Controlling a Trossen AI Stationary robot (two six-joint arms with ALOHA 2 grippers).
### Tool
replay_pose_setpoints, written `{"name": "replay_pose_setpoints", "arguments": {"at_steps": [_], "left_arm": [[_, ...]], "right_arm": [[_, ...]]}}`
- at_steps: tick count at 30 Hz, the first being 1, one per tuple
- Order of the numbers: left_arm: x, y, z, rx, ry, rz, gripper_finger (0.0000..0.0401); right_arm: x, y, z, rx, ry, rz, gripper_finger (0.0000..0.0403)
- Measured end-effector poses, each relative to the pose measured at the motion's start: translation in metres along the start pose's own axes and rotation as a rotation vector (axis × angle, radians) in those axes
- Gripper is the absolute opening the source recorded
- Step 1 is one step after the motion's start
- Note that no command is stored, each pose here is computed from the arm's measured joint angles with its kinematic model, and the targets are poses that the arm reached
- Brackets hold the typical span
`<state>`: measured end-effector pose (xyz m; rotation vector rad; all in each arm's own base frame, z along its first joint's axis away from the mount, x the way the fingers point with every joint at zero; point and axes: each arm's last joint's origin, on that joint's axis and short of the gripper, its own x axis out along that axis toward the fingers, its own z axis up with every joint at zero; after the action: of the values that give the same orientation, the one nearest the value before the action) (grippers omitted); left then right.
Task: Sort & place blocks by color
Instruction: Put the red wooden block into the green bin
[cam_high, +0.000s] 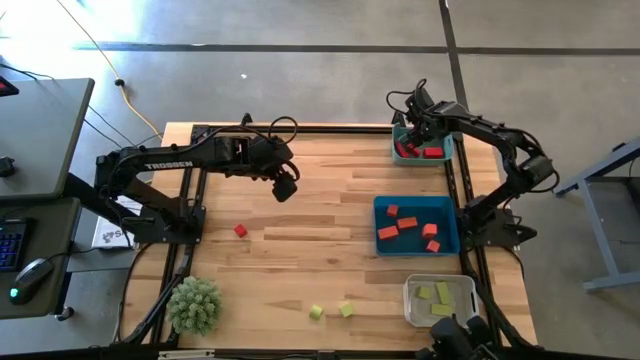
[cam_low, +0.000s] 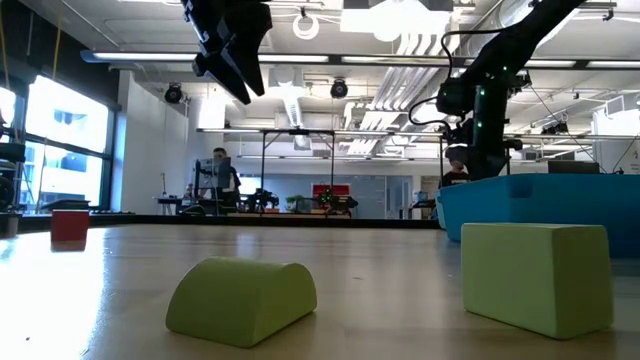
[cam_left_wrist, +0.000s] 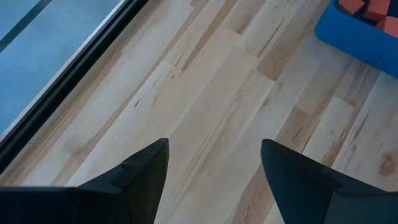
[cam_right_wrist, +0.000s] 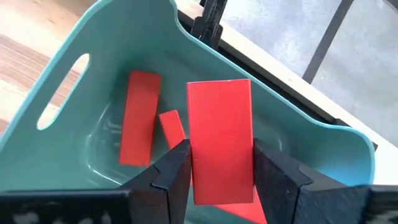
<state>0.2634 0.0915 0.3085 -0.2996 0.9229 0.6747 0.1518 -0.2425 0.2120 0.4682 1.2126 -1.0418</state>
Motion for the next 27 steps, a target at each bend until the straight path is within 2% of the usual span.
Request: {"name": "replay_pose_setpoints", "arguments": {"at_steps": [9, 18, 21, 27], "left_arm": [[0.0, 0.0, 0.0, -0.027, 0.0, 0.0, 0.0243], [0.0, 0.0, 0.0, -0.03, 0.0, 0.001, 0.0243], [0.0, 0.0, -0.0001, -0.044, 0.0, 0.001, 0.0243], [0.0, 0.0, -0.0001, -0.045, 0.0, 0.001, 0.0243]], "right_arm": [[0.0, -0.0001, 0.0002, -0.01, -0.002, -0.005, 0.0142], [0.0001, 0.0007, 0.0003, -0.072, -0.004, 0.025, 0.0145], [0.0001, 0.0014, 0.0003, -0.084, -0.005, 0.046, 0.0156], [0.0001, 0.0006, 0.0003, -0.092, -0.004, 0.02, 0.0193]]}}
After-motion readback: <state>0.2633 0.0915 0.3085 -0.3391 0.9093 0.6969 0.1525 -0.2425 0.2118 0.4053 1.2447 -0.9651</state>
